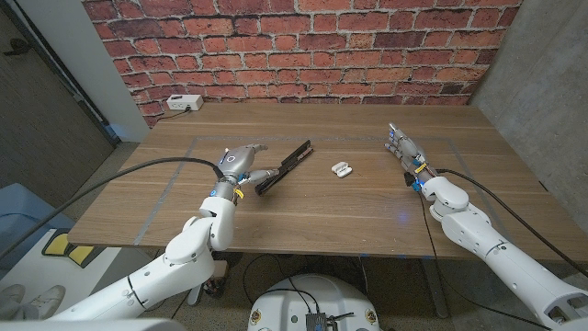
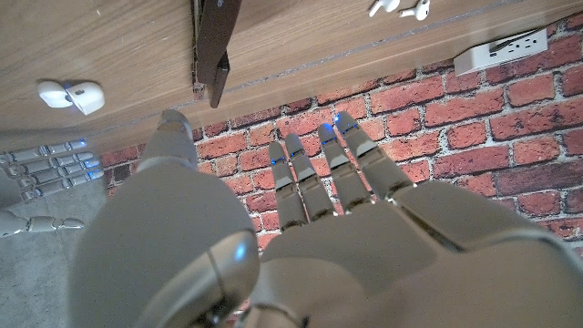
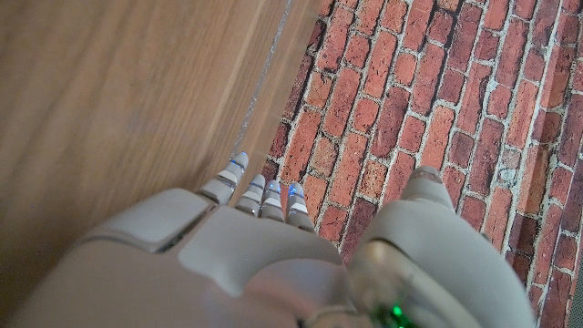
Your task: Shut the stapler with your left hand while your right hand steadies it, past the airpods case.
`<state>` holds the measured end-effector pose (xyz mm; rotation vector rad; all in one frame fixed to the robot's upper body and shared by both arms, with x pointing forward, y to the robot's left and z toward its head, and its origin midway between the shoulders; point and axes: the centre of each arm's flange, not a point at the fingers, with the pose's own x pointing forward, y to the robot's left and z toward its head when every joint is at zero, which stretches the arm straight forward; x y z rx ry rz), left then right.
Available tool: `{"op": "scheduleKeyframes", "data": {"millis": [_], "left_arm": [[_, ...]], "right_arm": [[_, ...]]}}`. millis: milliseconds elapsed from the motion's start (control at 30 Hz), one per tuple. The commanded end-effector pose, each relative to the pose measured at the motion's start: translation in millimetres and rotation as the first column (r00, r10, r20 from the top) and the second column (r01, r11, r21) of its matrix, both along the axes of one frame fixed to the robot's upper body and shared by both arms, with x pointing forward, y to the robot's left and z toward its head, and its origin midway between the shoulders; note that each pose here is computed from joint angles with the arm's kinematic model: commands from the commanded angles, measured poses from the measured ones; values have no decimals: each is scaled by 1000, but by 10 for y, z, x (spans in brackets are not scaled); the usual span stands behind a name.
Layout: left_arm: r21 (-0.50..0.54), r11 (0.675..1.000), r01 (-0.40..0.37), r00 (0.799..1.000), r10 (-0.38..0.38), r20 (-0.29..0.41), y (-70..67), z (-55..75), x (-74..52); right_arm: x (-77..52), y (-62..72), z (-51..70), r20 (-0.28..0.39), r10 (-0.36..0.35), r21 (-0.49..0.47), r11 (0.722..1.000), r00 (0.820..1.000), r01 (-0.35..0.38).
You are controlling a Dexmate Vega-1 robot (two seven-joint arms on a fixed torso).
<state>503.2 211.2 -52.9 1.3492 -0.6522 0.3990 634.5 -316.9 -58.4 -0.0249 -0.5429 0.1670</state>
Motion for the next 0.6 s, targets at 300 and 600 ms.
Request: {"op": "scheduleKeyframes", "data": {"millis": [300, 600], "left_arm": [[59, 997, -53, 998, 54, -11, -58, -114, 72], [102, 992, -79, 997, 80, -3, -94, -130, 61]], "right_arm": [[15, 8, -3, -11, 10, 5, 1000, 1000, -10], [9, 15, -3, -6, 11, 1, 1000, 1000, -11]]}}
